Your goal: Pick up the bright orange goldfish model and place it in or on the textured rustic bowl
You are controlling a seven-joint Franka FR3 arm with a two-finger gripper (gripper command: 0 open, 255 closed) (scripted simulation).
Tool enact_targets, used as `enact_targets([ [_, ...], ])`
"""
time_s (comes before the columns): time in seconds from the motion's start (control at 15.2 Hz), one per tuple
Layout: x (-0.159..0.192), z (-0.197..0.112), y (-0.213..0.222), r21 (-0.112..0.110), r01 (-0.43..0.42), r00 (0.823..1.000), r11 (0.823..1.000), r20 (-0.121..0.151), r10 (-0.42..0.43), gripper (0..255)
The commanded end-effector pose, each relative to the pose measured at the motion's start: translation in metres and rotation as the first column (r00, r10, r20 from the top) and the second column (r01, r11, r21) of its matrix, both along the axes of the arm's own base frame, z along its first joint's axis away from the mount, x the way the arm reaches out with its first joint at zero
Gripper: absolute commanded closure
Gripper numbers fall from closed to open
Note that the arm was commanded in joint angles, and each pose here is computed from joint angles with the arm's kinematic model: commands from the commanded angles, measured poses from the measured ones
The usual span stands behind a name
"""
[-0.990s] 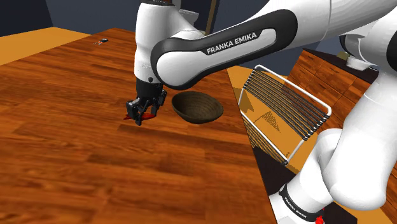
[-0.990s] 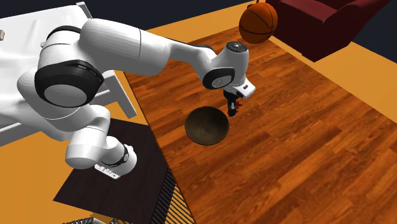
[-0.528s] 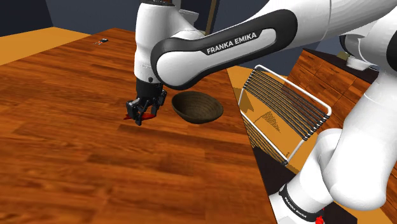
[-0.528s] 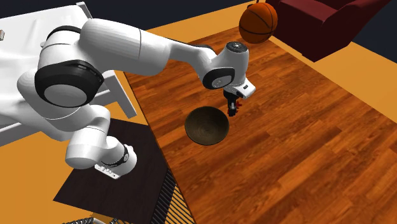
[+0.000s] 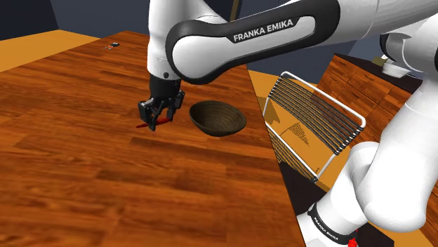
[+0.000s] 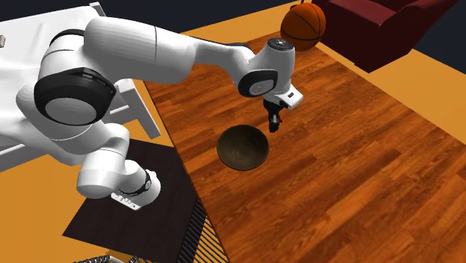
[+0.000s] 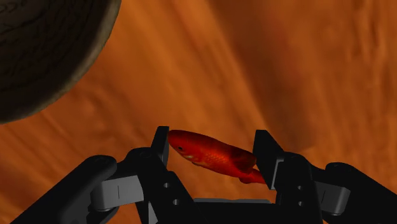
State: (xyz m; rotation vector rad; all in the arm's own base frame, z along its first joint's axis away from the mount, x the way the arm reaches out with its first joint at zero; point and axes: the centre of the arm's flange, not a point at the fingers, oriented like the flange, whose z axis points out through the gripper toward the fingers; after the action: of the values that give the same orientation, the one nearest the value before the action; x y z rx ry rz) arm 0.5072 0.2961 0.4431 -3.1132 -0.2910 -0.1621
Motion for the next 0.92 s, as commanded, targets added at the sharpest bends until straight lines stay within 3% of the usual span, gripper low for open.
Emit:
enact_targets([
  [0.0,0.0,0.011,-0.001,0.0,0.0,1.0,1.0,0.0,0.0,255],
  [0.86,0.0,0.08,-0.001,0.0,0.0,1.0,1.0,0.0,0.0,255],
])
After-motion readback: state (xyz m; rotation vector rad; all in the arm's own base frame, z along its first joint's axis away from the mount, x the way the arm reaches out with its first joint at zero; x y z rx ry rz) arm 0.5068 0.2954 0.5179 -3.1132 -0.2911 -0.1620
